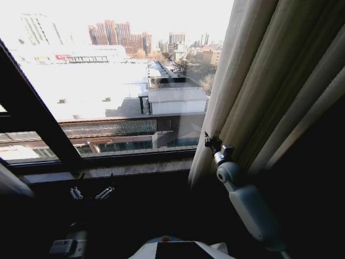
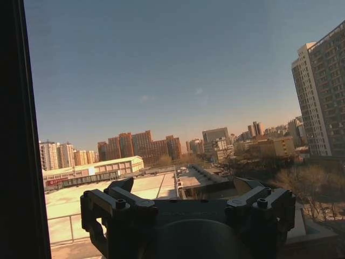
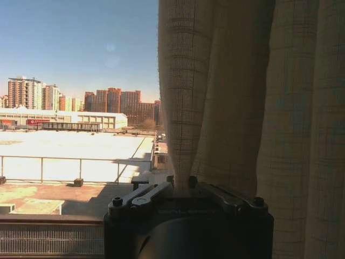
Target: Open the curtains by pulling them apart, changing their state from closed to fully open.
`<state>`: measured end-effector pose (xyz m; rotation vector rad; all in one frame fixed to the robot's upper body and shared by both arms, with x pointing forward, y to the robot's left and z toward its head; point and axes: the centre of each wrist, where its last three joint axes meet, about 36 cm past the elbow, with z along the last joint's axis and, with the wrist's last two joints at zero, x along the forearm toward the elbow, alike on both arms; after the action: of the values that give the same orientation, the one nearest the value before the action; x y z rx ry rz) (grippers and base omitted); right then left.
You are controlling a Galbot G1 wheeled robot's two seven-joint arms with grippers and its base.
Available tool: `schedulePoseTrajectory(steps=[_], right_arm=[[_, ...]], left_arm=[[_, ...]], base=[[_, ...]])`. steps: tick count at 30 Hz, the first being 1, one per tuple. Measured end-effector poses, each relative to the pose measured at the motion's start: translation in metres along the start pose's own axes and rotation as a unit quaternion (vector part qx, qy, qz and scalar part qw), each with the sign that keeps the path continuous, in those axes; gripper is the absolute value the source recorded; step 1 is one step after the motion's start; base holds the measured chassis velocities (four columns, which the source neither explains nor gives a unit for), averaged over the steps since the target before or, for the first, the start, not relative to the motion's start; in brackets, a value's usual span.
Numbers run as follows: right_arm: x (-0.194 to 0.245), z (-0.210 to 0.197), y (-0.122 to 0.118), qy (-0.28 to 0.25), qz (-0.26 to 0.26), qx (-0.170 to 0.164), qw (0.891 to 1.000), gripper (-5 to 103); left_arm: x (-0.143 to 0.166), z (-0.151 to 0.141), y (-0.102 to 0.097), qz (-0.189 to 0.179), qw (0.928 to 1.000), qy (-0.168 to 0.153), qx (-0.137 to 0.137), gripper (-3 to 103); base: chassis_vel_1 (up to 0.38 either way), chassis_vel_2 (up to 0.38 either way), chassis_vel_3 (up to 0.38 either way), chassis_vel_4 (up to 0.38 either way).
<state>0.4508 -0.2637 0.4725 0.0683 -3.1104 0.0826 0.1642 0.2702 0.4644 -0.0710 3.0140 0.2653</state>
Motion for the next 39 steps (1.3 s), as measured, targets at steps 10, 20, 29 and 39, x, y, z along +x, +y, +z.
schedulePoseTrajectory(steps=[10, 20, 29, 39], right_arm=[[0.027, -0.014, 0.004, -0.014, -0.019, 0.002, 1.000, 0], [0.053, -0.027, 0.008, -0.025, -0.033, 0.004, 0.999, 0], [0.055, -0.030, 0.009, -0.027, -0.037, 0.003, 0.999, 0], [0.055, -0.029, 0.009, -0.025, -0.038, 0.004, 0.999, 0]], left_arm=[[0.000, 0.002, -0.001, 0.000, 1.0000, 0.000, 0.001, 100], [-0.002, 0.003, -0.003, 0.002, 1.0000, -0.002, 0.006, 100], [-0.001, 0.005, -0.001, 0.004, 1.0000, -0.003, 0.005, 100], [-0.002, 0.007, -0.001, 0.005, 1.0000, -0.005, 0.006, 100]], base=[[0.000, 0.000, 0.000, 0.000], [0.000, 0.000, 0.000, 0.000], [0.000, 0.000, 0.000, 0.000], [-0.007, -0.009, 0.019, 0.007]])
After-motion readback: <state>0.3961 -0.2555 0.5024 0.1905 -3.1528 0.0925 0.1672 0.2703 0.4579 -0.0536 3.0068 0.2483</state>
